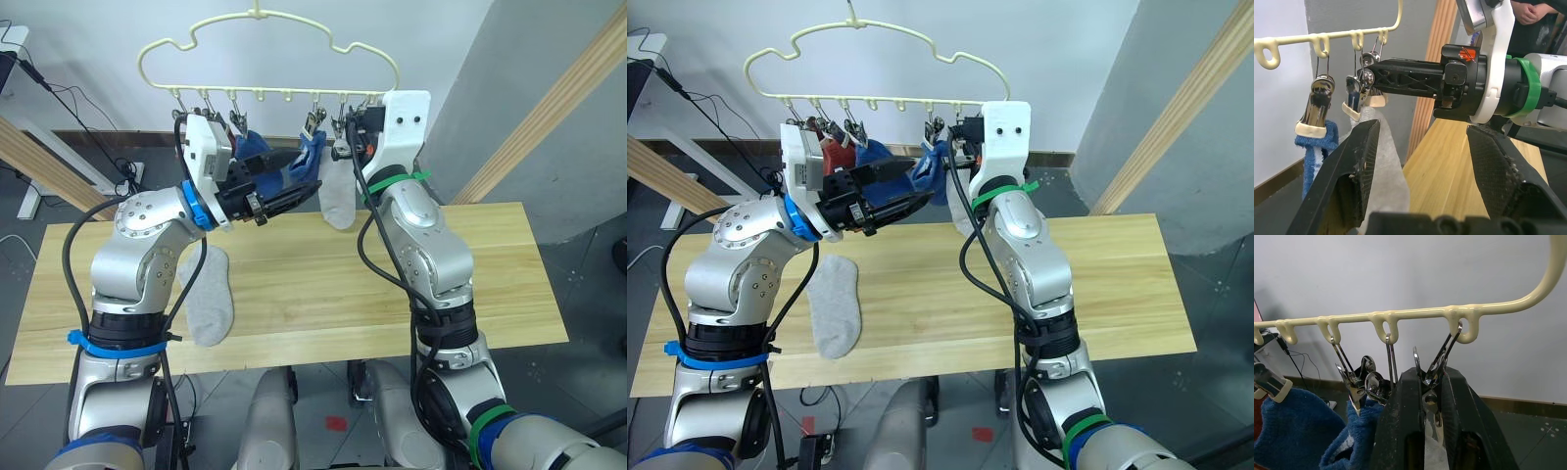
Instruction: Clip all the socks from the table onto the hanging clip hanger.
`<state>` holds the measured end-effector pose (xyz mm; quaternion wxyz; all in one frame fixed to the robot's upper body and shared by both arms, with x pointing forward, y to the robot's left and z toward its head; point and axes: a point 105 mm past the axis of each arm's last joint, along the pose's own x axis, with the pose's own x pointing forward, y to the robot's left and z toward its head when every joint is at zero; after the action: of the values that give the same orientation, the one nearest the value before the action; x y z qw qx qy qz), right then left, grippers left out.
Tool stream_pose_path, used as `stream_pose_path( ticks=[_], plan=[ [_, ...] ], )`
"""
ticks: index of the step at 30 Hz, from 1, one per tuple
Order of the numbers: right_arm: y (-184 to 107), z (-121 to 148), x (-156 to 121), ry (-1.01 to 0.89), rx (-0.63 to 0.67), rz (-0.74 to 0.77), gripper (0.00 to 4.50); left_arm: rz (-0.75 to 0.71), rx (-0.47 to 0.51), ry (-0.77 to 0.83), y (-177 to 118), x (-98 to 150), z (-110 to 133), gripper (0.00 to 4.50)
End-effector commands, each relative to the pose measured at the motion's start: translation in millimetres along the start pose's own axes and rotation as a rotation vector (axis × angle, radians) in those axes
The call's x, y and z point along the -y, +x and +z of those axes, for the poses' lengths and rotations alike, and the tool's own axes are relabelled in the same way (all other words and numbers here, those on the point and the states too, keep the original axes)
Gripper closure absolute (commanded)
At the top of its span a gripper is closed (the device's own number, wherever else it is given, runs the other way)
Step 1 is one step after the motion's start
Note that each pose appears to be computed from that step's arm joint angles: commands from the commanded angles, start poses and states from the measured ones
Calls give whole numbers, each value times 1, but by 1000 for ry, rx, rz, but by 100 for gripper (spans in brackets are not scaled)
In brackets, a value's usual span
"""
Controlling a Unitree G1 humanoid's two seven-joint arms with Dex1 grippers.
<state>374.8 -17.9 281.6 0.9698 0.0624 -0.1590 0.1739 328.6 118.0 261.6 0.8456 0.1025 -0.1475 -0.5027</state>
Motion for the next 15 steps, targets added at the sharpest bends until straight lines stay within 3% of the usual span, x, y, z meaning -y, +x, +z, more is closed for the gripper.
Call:
stream_pose_path(
  ticks=[1, 5, 12, 15],
  plan=[
    [0, 22, -9, 12, 80, 22, 436, -7, 32, 41, -2, 3, 13, 141],
    [-1, 19, -8, 8, 70, 25, 436, -6, 30, 44, -2, 3, 13, 141],
    [-2, 13, -9, -18, 39, 31, 187, -8, 28, 45, -1, 3, 12, 141],
    [-2, 13, -8, -23, 35, 30, 187, -8, 28, 46, -1, 3, 12, 141]
  ],
)
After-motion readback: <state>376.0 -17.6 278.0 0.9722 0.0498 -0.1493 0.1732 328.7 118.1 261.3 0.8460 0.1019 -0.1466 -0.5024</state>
